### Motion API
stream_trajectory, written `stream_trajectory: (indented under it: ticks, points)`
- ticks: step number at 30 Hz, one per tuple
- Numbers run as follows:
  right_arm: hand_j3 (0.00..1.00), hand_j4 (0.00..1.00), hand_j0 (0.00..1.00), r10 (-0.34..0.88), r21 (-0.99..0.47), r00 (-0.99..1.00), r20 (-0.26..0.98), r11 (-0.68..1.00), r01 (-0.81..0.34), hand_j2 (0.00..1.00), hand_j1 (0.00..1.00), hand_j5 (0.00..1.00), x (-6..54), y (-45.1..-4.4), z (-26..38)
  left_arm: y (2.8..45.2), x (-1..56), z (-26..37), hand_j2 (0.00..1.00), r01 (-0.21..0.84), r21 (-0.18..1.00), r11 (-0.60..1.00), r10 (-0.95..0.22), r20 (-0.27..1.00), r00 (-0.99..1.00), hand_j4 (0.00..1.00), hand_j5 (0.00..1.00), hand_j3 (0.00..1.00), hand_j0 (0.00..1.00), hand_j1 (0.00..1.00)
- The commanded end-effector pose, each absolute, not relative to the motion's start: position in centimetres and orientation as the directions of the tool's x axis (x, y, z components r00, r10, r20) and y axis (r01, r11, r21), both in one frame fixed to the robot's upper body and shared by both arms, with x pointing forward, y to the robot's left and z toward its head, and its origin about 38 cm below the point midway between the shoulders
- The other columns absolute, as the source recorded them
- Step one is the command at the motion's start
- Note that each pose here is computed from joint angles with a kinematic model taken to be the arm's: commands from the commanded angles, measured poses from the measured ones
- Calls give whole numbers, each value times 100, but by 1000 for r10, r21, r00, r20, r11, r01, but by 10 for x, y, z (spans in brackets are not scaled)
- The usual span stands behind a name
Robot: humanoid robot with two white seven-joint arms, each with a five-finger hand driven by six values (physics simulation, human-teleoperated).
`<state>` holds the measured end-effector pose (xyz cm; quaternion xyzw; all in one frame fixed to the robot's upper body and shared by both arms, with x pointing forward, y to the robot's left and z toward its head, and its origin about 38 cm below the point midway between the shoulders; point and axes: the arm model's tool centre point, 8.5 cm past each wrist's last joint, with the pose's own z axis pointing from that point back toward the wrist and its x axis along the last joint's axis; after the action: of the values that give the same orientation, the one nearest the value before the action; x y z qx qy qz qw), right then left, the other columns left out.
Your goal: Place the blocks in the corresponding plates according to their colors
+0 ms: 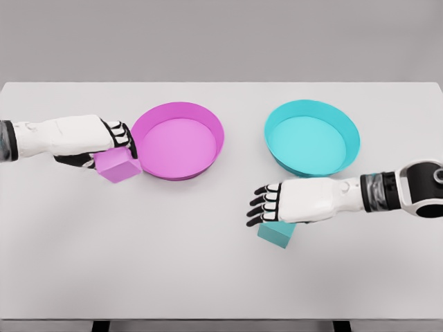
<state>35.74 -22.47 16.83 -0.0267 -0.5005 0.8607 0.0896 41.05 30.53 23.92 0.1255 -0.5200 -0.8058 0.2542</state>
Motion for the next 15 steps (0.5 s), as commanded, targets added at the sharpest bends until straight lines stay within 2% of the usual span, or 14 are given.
stream_trajectory:
  ticks: [1, 6, 9, 10, 12, 13, 14, 15]
  points:
    - [100, 100, 100, 183, -865, -982, 48, -483, -132, 100, 100, 100, 357, -224, 168, 288, 414, 235, 39, 279, 914, -295, -517, 93, -851, 39, 39, 39, 39, 39]
    - [100, 100, 100, 172, -862, -984, 51, -490, -131, 100, 100, 100, 357, -220, 167, 277, 433, 232, 40, 295, 929, -225, -528, 138, -838, 40, 40, 40, 40, 40]
    - [100, 100, 100, 173, -861, -984, 51, -492, -131, 100, 100, 100, 357, -221, 166, 250, 449, 227, 40, 276, 937, -213, -512, 134, -849, 40, 40, 40, 40, 40]
    - [98, 98, 98, 175, -856, -983, 51, -500, -133, 98, 98, 98, 357, -222, 166, 244, 454, 223, 40, 278, 937, -213, -513, 135, -848, 40, 40, 40, 40, 40]
    - [88, 88, 88, 172, -838, -984, 51, -529, -136, 88, 88, 88, 356, -222, 163, 233, 467, 221, 40, 281, 939, -199, -523, 141, -841, 40, 40, 40, 40, 40]
    - [87, 87, 87, 172, -837, -984, 51, -530, -136, 87, 87, 87, 356, -222, 163, 234, 471, 219, 41, 288, 938, -194, -531, 147, -835, 41, 41, 41, 41, 41]
    - [83, 83, 83, 172, -836, -984, 51, -531, -136, 83, 83, 83, 356, -222, 163, 242, 478, 218, 47, 305, 935, -183, -557, 157, -815, 47, 47, 47, 47, 47]
    - [82, 82, 82, 172, -836, -984, 50, -532, -135, 82, 82, 82, 356, -222, 163, 247, 484, 217, 58, 318, 934, -165, -576, 171, -799, 58, 58, 58, 58, 58]
